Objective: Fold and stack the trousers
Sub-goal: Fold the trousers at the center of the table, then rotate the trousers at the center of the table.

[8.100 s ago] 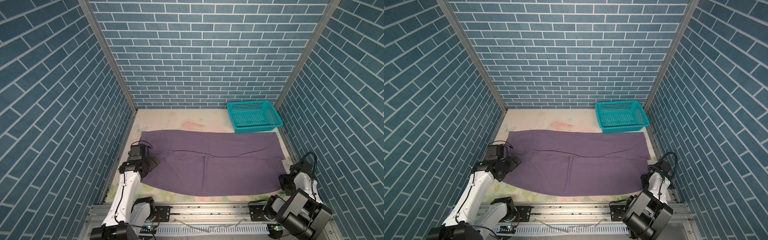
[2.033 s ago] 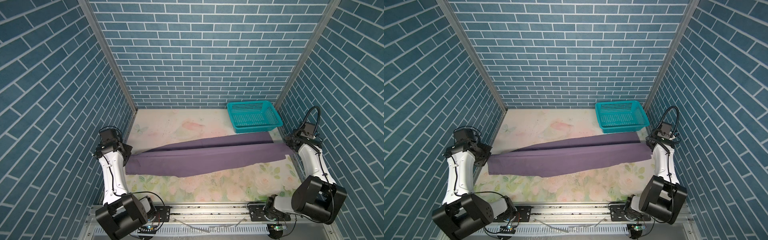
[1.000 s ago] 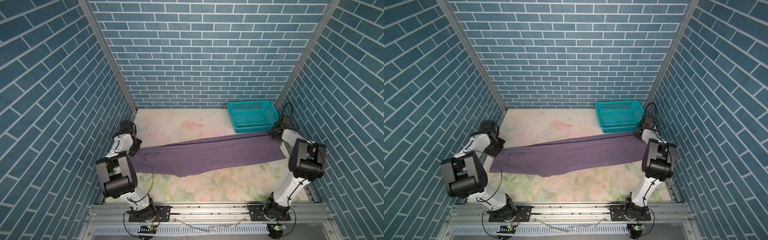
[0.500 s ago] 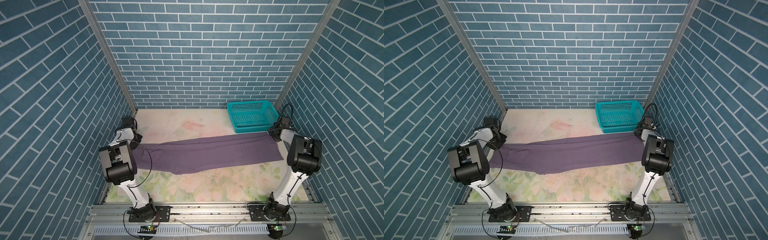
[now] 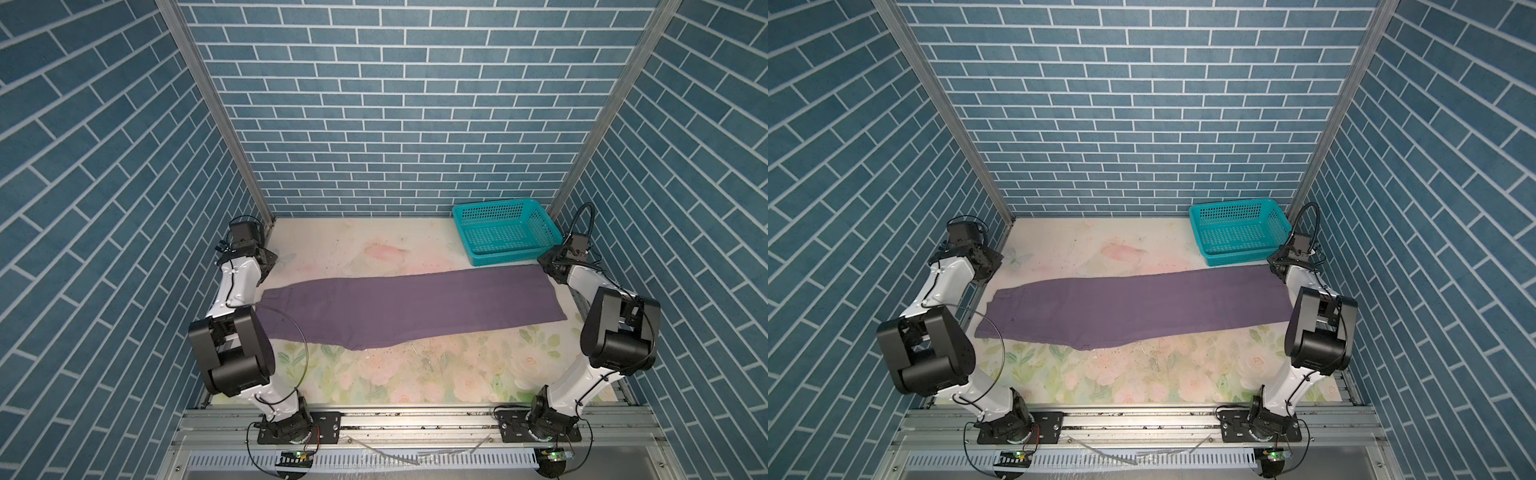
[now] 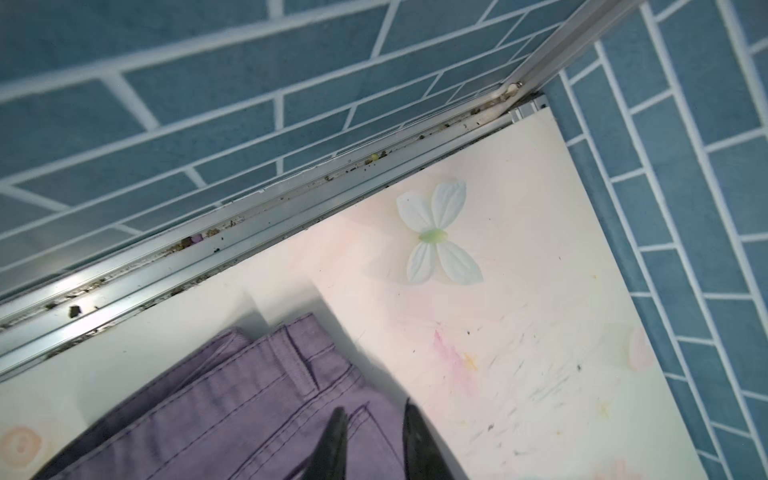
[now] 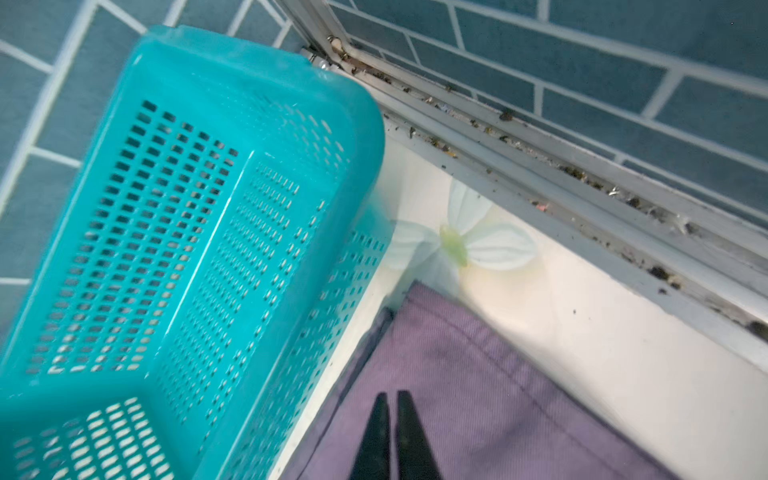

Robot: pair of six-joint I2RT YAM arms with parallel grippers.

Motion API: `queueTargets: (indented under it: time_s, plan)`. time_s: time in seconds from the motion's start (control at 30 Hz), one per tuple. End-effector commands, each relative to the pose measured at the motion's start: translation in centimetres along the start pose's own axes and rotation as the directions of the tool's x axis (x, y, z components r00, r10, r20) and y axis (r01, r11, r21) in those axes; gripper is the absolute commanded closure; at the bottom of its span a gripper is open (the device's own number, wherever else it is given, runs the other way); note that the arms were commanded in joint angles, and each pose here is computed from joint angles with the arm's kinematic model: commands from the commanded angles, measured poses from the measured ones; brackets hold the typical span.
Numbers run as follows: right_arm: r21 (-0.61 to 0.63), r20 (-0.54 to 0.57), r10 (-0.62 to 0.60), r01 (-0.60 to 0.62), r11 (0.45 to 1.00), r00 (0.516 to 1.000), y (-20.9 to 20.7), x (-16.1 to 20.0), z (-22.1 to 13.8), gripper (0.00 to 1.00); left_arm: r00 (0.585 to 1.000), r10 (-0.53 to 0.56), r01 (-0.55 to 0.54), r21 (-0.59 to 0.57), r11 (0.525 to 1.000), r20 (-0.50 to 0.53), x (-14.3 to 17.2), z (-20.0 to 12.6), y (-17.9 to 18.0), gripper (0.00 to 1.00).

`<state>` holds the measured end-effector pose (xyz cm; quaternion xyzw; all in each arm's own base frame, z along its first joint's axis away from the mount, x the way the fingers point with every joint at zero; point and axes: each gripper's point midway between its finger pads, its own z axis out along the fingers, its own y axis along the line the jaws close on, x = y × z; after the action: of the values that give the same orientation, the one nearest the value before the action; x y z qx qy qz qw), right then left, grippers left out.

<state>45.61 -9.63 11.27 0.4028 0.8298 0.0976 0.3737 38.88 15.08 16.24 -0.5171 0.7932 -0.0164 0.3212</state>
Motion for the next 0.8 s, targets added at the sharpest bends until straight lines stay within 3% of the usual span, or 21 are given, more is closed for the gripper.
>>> queueTargets:
  time_s: [0.0, 0.1, 0.17, 0.33, 0.37, 0.5, 0.6, 0.77]
  plan:
    - [0.010, -0.121, -0.010, 0.011, 1.000, 0.993, -2.1, 4.3, -0.8, 0.99, 0.997, 0.041, -0.039, 0.036, 0.999, -0.063, 3.6, -0.3, 0.2, 0.81]
    - [0.007, -0.174, -0.001, 0.002, 1.000, 0.985, -3.3, 6.7, -2.0, 0.99, 0.987, 0.127, -0.122, 0.052, 0.991, -0.103, 6.7, -1.4, -0.1, 0.82]
    - [0.029, -0.188, -0.006, 0.012, 1.000, 0.982, -4.3, 7.8, -3.0, 0.97, 0.980, 0.161, -0.154, 0.062, 0.986, -0.118, 8.1, -2.1, 0.2, 0.77]
    - [0.175, -0.243, -0.047, 0.092, 0.980, 0.969, -8.2, 9.8, -5.4, 0.89, 0.951, 0.271, -0.257, 0.110, 0.960, -0.148, 11.6, -3.6, 0.5, 0.72]
    - [0.198, -0.254, -0.051, 0.104, 0.975, 0.966, -8.9, 10.1, -5.6, 0.84, 0.944, 0.294, -0.280, 0.106, 0.954, -0.152, 12.2, -3.8, 0.7, 0.72]
    - [0.262, -0.278, -0.022, 0.098, 0.960, 0.960, -10.7, 10.5, -6.3, 0.50, 0.918, 0.340, -0.338, 0.046, 0.940, -0.203, 14.8, -3.5, 3.6, 0.70]
    - [0.290, -0.280, -0.032, 0.116, 0.950, 0.959, -11.1, 10.0, -6.2, 0.33, 0.911, 0.347, -0.361, -0.022, 0.932, -0.225, 15.6, -3.2, 6.2, 0.58]
    - [0.313, -0.325, -0.067, 0.174, 0.934, 0.944, -10.8, 8.9, -4.6, 0.25, 0.907, 0.345, -0.372, -0.077, 0.925, -0.242, 16.3, -2.8, 8.2, 0.37]
